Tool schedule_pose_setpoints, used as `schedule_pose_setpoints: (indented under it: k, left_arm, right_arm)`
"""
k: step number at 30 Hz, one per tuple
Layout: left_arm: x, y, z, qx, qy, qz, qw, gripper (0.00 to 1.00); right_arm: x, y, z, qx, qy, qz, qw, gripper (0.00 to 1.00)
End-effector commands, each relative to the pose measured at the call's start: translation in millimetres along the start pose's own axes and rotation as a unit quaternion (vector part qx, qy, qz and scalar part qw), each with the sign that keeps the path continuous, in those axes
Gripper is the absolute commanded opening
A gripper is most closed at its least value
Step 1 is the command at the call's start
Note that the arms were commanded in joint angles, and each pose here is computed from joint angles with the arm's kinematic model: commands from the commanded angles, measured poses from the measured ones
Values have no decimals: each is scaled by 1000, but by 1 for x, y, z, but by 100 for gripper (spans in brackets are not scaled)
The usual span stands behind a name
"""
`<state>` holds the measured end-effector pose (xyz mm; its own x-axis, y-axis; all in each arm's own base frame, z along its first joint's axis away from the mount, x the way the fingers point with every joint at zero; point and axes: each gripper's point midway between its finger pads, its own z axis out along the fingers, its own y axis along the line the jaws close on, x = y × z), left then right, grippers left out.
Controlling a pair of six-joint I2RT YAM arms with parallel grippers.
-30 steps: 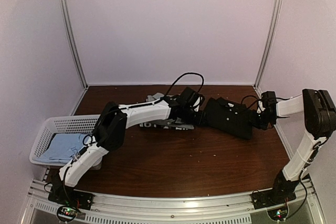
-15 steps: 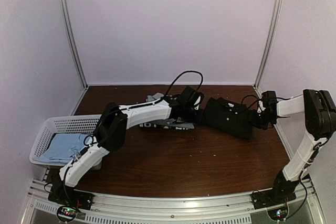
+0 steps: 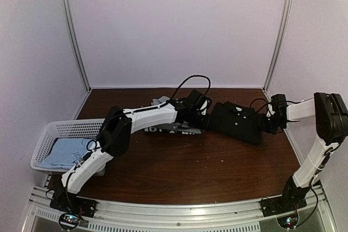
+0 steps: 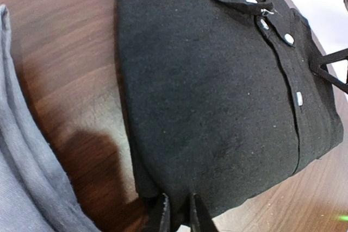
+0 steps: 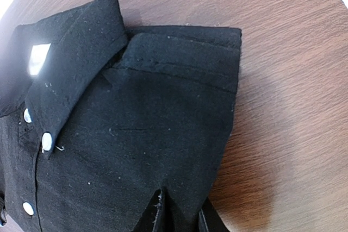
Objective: Fold and stack the long sleeve shirts
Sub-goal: Move the square-folded shirt to the center of the board.
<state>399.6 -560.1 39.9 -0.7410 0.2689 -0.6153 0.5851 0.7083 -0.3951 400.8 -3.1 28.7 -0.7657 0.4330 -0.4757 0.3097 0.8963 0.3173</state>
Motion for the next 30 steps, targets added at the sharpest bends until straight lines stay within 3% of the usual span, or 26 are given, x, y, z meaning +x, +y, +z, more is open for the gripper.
schedule_pose_setpoints:
  k: [1,8,21,25,26,30]
  left_arm:
    - [2,-18,-3,37,10,1,999,10]
    - [8,-48,-24,90,39,11,995,0]
    - [73,-96,-83,163,138,65,975,0]
    - [102,-101,-95,164,166,75,969,0]
    - [107,-98,-97,159,171,70,970,1]
    - [101,-80,-101,106,148,52,982,22]
  right_arm:
    - [-9,0,-4,0,-10,4,1000,19]
    - [-4,-2,-7,0,-7,5,1000,19]
    - [43,-4,-41,-24,10,23,999,20]
    - [58,-1,-56,-46,5,31,998,24]
    - [61,0,-59,-51,1,31,998,27]
    - [63,1,-63,-56,-7,21,998,43]
